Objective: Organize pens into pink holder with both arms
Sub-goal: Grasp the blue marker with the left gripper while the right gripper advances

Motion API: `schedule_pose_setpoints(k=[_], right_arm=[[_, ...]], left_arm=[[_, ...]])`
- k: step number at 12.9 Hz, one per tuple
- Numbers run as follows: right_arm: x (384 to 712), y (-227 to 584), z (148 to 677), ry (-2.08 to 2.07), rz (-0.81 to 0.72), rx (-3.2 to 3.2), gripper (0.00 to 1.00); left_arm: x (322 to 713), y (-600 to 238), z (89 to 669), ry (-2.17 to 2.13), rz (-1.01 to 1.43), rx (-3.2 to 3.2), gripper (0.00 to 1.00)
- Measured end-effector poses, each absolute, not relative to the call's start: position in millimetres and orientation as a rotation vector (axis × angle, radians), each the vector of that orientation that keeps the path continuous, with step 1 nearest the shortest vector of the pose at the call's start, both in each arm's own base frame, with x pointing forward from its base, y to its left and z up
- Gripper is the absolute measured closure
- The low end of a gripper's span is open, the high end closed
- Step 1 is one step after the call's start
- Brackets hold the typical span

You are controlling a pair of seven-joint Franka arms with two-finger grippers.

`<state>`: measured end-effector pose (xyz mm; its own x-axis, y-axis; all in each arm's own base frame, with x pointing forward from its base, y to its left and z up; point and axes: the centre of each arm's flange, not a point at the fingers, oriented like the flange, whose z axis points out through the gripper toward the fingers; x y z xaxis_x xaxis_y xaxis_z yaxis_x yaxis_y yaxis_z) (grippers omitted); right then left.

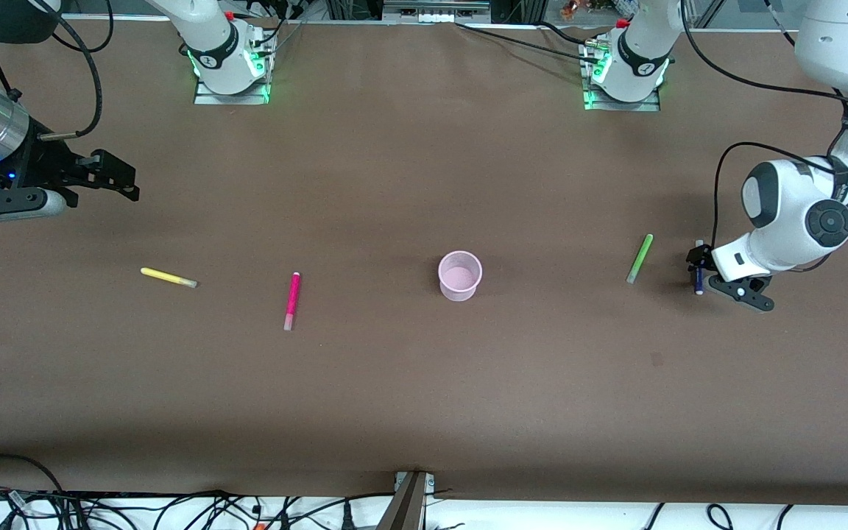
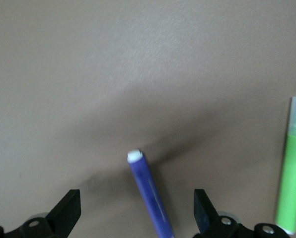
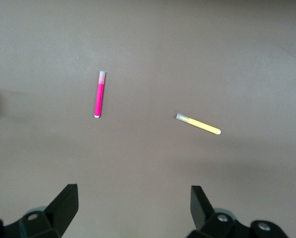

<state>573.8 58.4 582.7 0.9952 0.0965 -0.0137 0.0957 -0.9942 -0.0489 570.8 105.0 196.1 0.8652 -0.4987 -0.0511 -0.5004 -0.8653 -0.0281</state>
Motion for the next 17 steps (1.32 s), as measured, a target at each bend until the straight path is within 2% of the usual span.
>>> schedule_pose_setpoints(k=[4,5,6,12,13,17], right_arm=[[593.5,70.7,545.4,-0.172,0.072,-3.095,0.00],[598.5,73.6,536.5,-0.177,0.088,-3.096,0.00],[601.8,74.9,529.7,-0.178,0.104,-3.098,0.00],[623.9,80.7,451.9,-0.180,0.288,-3.103,0.00],[624.3,82.0,451.8,-0.184,0.287,-3.103,0.00],[622.7,97.8,457.0,-0.194,0.274,-3.105,0.00]], left_arm=[[570.3,113.4,173.2,0.853,0.026,-2.980,0.00],[569.8,112.9,171.2,0.854,0.030,-2.981,0.08],[569.4,112.8,169.7,0.853,0.034,-2.983,0.09],[570.6,110.4,172.0,0.853,0.031,-2.986,0.75],[570.7,110.4,172.3,0.853,0.035,-2.987,0.82],[581.8,101.9,193.0,0.881,0.153,-3.007,0.82]])
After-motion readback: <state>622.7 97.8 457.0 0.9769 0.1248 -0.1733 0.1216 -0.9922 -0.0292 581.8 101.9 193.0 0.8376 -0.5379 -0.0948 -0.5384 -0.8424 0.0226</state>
